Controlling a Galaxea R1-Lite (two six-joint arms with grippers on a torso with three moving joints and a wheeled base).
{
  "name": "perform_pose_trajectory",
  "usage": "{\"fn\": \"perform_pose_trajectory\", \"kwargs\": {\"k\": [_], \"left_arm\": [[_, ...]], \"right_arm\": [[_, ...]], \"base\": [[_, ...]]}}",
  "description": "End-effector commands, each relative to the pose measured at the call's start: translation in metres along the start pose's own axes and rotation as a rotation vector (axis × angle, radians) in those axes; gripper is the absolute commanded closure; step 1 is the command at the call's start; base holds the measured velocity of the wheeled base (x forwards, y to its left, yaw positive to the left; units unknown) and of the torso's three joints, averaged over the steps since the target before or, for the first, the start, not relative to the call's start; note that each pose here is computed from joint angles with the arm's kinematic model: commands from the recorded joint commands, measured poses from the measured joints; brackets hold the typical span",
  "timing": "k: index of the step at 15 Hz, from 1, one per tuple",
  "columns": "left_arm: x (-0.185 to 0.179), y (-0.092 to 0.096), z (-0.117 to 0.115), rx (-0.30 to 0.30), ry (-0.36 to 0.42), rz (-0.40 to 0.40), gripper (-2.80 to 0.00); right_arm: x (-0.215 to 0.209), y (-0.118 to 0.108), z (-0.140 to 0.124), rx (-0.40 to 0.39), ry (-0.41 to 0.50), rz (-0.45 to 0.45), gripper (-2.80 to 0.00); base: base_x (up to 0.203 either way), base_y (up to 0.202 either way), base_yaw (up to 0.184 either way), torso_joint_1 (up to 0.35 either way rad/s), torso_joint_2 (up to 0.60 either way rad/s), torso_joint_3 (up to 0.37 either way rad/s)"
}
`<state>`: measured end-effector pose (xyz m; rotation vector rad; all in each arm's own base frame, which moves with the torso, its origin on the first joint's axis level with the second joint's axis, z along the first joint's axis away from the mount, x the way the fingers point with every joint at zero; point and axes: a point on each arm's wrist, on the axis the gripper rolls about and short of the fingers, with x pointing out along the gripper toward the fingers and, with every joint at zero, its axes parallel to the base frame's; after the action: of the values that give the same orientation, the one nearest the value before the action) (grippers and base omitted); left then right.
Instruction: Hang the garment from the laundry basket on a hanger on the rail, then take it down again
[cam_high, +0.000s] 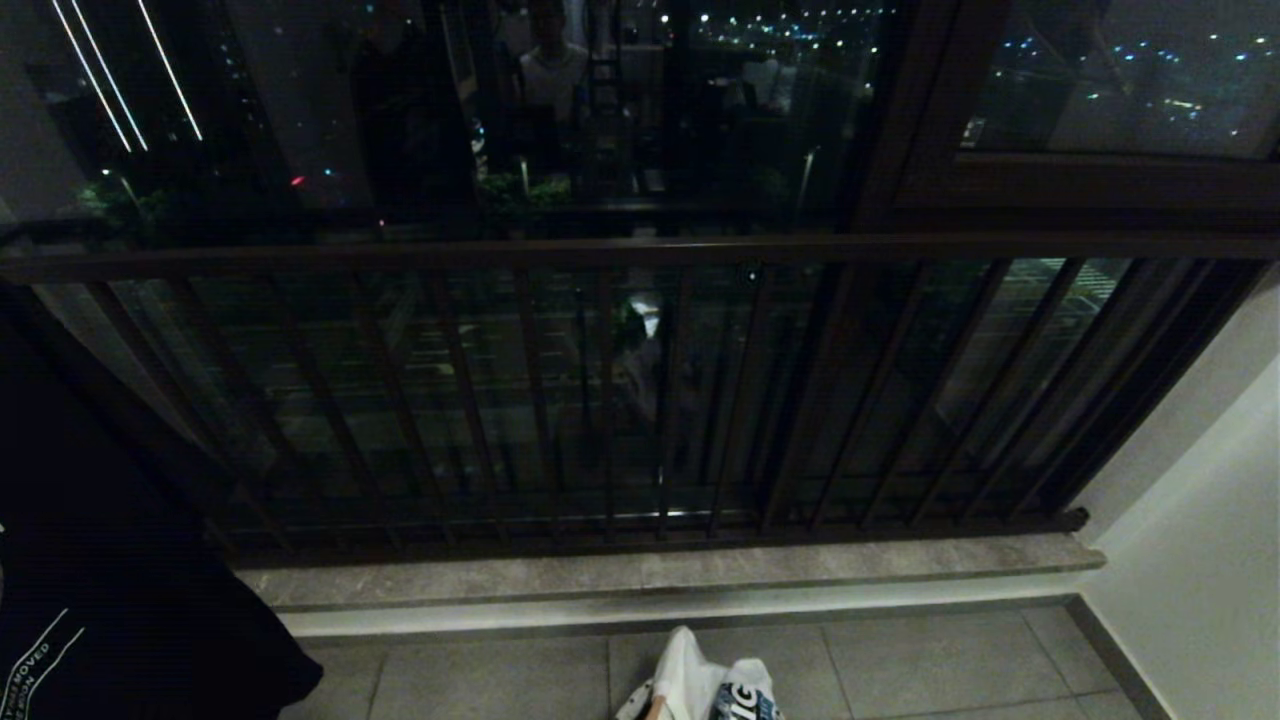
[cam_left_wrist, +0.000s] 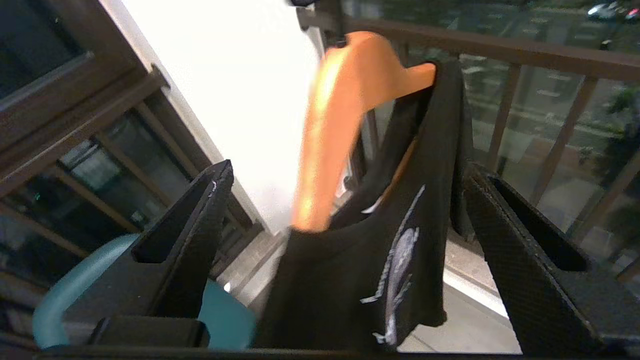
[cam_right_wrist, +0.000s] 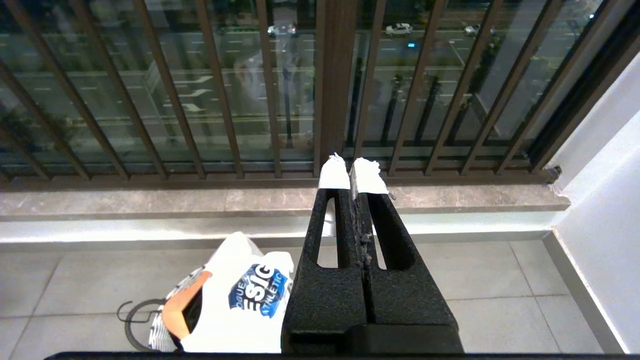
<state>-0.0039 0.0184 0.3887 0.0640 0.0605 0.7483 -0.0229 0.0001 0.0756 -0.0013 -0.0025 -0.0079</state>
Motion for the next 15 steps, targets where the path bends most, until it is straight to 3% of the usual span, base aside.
{"fn": "perform_pose_trajectory", "kwargs": {"k": [1, 6, 9, 13, 15], "left_arm": [[0.010, -0.013, 0.001, 0.034, 0.030, 0.019, -2.80], [0.029, -0.025, 0.006, 0.041, 0.068, 0.209, -2.80], [0.038, -0.031, 0.008, 0.036, 0.069, 0.203, -2.80], [0.061, -0.039, 0.012, 0.001, 0.068, 0.306, -2.80], [0.067, -0.042, 0.013, -0.005, 0.068, 0.275, -2.80]], "right_arm": [[0.000, 0.000, 0.000, 0.000, -0.001, 0.000, 0.00], [0.000, 0.000, 0.000, 0.000, -0.001, 0.000, 0.00], [0.000, 0.000, 0.000, 0.000, -0.001, 0.000, 0.00], [0.000, 0.000, 0.000, 0.000, -0.001, 0.000, 0.00], [0.000, 0.000, 0.000, 0.000, -0.001, 0.000, 0.00]], "base": [[0.000, 0.000, 0.000, 0.000, 0.00, 0.000], [0.000, 0.000, 0.000, 0.000, 0.00, 0.000], [0.000, 0.000, 0.000, 0.000, 0.00, 0.000], [0.000, 0.000, 0.000, 0.000, 0.00, 0.000], [0.000, 0.000, 0.000, 0.000, 0.00, 0.000]]}}
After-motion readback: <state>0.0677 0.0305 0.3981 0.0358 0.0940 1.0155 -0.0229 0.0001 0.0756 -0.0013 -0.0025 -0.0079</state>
